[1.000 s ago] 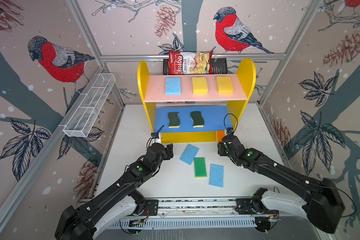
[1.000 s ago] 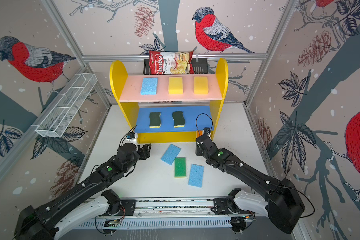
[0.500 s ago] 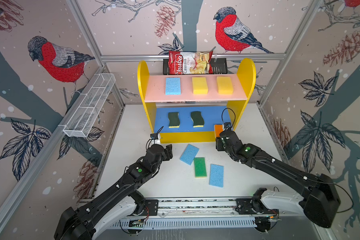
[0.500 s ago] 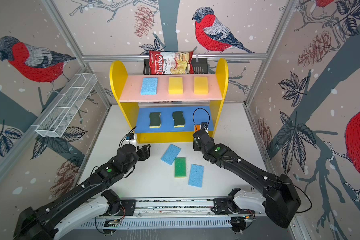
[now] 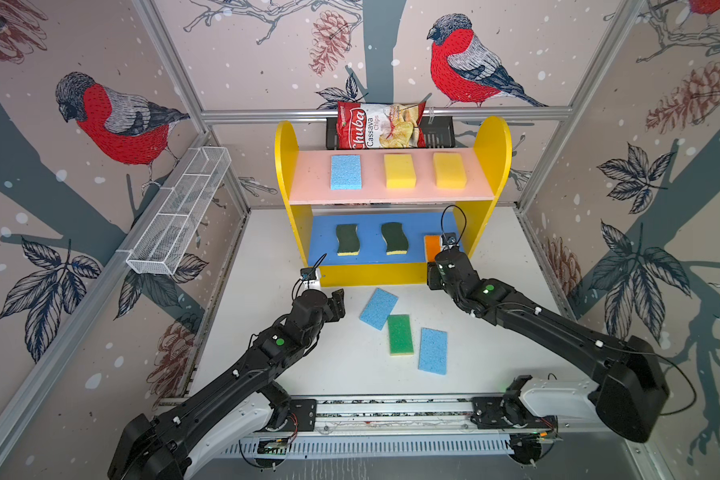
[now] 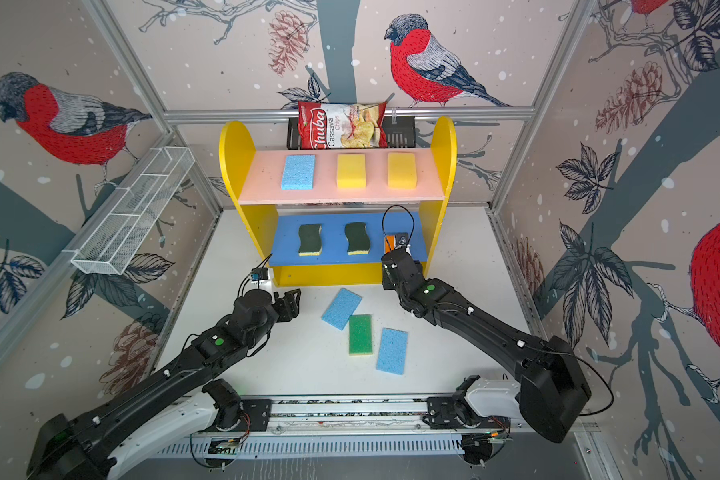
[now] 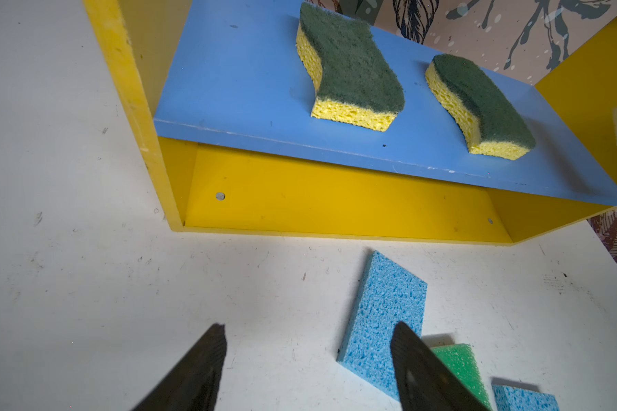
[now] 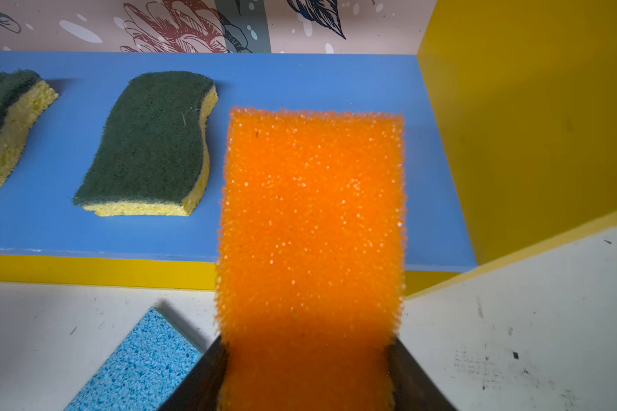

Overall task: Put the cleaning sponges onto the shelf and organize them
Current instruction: 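Move the orange sponge onto the blue shelf beside the green pads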

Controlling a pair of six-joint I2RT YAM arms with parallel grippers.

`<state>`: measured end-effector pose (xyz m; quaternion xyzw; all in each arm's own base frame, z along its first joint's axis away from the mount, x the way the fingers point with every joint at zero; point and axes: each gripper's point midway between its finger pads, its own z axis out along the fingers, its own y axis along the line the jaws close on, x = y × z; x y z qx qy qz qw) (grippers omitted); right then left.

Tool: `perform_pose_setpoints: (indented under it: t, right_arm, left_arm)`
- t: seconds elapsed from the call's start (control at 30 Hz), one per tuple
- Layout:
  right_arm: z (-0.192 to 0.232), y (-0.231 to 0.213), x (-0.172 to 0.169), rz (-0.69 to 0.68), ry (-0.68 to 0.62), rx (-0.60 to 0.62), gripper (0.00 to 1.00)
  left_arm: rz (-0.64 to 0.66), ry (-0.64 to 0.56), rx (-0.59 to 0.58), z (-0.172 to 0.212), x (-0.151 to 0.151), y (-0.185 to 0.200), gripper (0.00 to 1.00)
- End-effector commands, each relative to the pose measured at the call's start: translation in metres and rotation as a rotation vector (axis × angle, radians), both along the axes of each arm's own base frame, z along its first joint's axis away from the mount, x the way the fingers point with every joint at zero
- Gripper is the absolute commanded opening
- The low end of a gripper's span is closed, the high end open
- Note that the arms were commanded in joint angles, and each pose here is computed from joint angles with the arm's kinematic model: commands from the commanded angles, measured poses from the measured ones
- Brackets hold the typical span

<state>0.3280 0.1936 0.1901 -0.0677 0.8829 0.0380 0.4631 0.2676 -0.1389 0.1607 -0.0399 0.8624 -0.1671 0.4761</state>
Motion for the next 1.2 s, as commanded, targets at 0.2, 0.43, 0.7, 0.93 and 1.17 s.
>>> perform_pose_setpoints:
  t: [0.2,0.43,0.7,0.93,1.17]
  right_arm:
    - [0.02,0.009,0.029,-0.006,-0.076,-0.02,0.59]
    - [0.016,0.01,0.041,-0.018,-0.076,-0.031,0.59]
    - [0.016,-0.001,0.054,-0.059,-0.081,-0.032,0.59]
    - [0.014,-0.003,0.065,-0.065,-0.085,-0.048,0.59]
    - [0.005,-0.003,0.073,-0.068,-0.069,-0.082,0.59]
  left_arm:
    - [0.001,-0.03,-0.007,0.003,0.004,-0.002,0.74]
    - [0.003,-0.035,-0.004,0.0,0.005,-0.002,0.74]
    - [0.0,-0.042,0.002,-0.001,0.007,-0.003,0.73]
    - [-0.004,-0.042,0.004,-0.002,0.01,-0.005,0.74]
    - [-0.001,-0.055,0.004,0.003,0.013,-0.006,0.73]
